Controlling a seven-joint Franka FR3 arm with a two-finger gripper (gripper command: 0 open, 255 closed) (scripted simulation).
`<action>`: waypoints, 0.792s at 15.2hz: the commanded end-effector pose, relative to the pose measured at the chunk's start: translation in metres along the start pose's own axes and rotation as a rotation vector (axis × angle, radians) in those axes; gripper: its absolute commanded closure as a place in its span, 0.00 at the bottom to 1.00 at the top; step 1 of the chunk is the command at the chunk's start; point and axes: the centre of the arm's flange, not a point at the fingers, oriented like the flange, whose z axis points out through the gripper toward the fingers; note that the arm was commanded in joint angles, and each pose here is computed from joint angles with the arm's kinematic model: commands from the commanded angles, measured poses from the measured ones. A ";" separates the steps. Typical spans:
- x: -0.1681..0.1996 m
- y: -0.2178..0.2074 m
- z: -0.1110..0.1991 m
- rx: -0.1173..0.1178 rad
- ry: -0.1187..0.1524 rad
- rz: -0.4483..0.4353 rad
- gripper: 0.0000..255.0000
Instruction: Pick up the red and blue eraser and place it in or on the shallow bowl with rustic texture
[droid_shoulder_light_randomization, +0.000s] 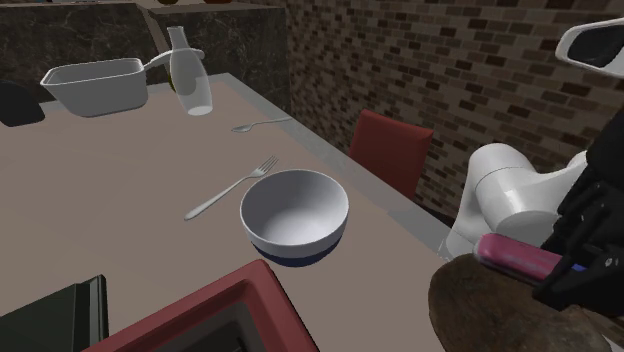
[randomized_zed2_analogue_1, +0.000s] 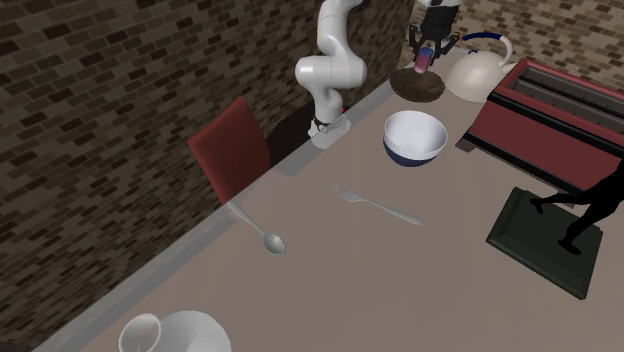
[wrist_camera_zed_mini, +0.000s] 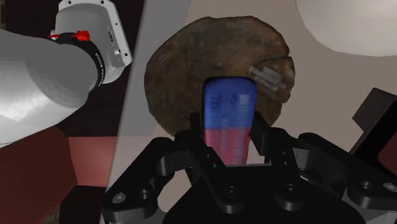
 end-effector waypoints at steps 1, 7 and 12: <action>-0.019 -0.003 0.002 0.000 -0.002 0.001 1.00; -0.019 -0.003 0.034 0.000 -0.002 0.001 1.00; -0.019 -0.004 0.060 0.000 -0.002 0.001 1.00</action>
